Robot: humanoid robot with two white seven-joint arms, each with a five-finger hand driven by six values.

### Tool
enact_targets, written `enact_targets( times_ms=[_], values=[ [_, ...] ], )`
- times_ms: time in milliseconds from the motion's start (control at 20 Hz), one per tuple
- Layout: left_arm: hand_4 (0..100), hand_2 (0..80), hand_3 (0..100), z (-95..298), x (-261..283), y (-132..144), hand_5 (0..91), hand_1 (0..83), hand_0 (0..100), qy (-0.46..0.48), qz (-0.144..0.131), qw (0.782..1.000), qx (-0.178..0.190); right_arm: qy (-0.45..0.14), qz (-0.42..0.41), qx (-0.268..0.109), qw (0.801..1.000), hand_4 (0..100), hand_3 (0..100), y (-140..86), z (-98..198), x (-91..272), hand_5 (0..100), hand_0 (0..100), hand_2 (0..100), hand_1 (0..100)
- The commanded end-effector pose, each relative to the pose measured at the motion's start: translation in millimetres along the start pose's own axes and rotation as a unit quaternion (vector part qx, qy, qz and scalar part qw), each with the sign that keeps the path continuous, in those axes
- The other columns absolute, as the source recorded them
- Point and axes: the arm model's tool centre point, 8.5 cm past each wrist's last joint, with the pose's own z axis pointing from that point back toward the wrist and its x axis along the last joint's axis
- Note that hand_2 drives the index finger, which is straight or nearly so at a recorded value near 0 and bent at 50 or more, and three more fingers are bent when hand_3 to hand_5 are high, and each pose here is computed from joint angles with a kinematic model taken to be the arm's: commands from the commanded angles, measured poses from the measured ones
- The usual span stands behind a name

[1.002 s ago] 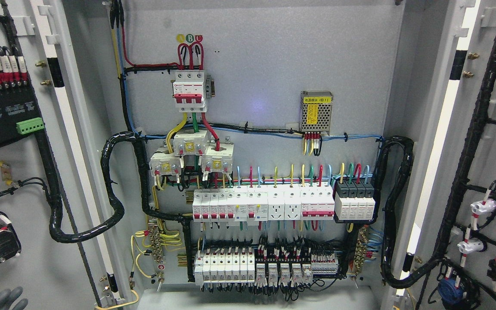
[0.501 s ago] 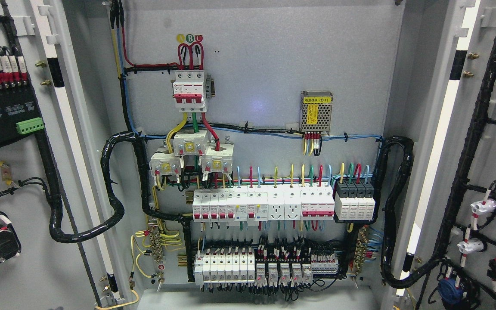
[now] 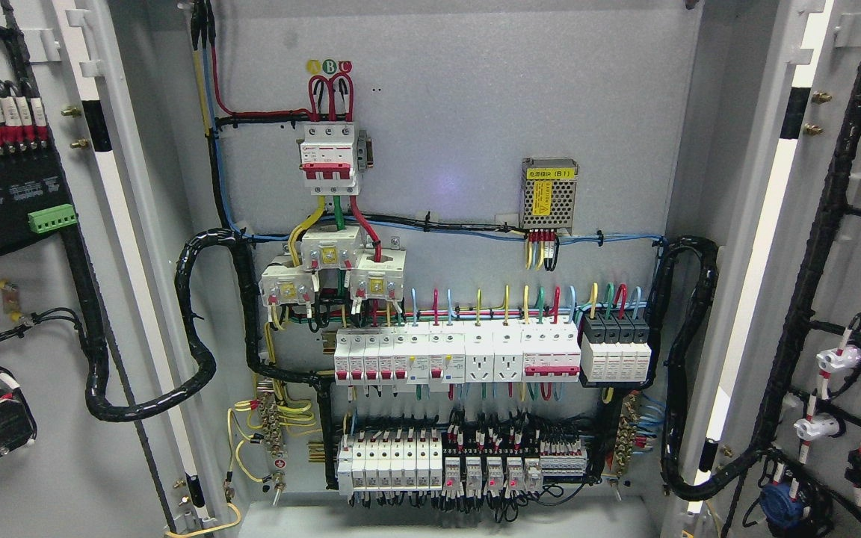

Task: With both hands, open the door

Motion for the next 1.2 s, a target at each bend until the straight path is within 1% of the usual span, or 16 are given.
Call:
enact_targets(
  times_ms=[0, 200, 351, 501, 551, 651, 751, 851, 902, 952, 1052, 1152],
  values=[
    [0, 0.0, 0, 48, -94, 1, 0.0, 0.0, 0, 0.125, 0.026, 0.99, 0.059, 0.178, -0.047, 0.004, 0.983, 0, 0, 26, 61, -109, 0, 19, 0, 0],
    [0, 0.0, 0, 84, -149, 6, 0.0, 0.0, 0, 0.204, 0.034, 0.973, 0.103, 0.261, -0.056, -0.022, 0.963, 0, 0, 29, 106, -152, 0, 19, 0, 0],
    [0, 0.0, 0, 104, -188, 2, 0.0, 0.0, 0, 0.259, 0.036, 0.958, 0.116, 0.317, -0.075, -0.056, 0.944, 0, 0, 33, 140, -182, 0, 19, 0, 0],
    [0, 0.0, 0, 125, -218, 4, 0.0, 0.0, 0, 0.306, 0.036, 0.941, 0.143, 0.355, -0.095, -0.094, 0.925, 0, 0, 37, 160, -211, 0, 19, 0, 0],
    [0, 0.0, 0, 131, -227, 4, 0.0, 0.0, 0, 0.32, 0.037, 0.934, 0.153, 0.369, -0.097, -0.101, 0.919, 0, 0, 36, 167, -218, 0, 19, 0, 0],
    [0, 0.0, 0, 141, -242, 6, 0.0, 0.0, 0, 0.345, 0.03, 0.924, 0.163, 0.395, -0.098, -0.112, 0.906, 0, 0, 31, 179, -230, 0, 19, 0, 0],
    [0, 0.0, 0, 152, -254, 5, 0.0, 0.0, 0, 0.373, 0.018, 0.914, 0.161, 0.418, -0.1, -0.117, 0.895, 0, 0, 31, 191, -237, 0, 19, 0, 0],
    [0, 0.0, 0, 162, -265, 3, 0.0, 0.0, 0, 0.396, 0.015, 0.903, 0.164, 0.437, -0.103, -0.122, 0.885, 0, 0, 33, 204, -242, 0, 19, 0, 0],
    [0, 0.0, 0, 168, -271, 2, 0.0, 0.0, 0, 0.409, 0.018, 0.898, 0.162, 0.448, -0.105, -0.121, 0.88, 0, 0, 39, 210, -245, 0, 19, 0, 0],
    [0, 0.0, 0, 175, -276, 1, 0.0, 0.0, 0, 0.424, 0.023, 0.892, 0.156, 0.461, -0.102, -0.111, 0.874, 0, 0, 46, 216, -249, 0, 19, 0, 0],
    [0, 0.0, 0, 193, -289, -3, 0.0, 0.0, 0, 0.459, 0.038, 0.876, 0.144, 0.491, -0.088, -0.09, 0.862, 0, 0, 54, 231, -253, 0, 19, 0, 0],
    [0, 0.0, 0, 209, -298, -8, 0.0, 0.0, 0, 0.492, 0.052, 0.858, 0.141, 0.512, -0.088, -0.085, 0.85, 0, 0, 60, 244, -256, 0, 19, 0, 0]
  ],
)
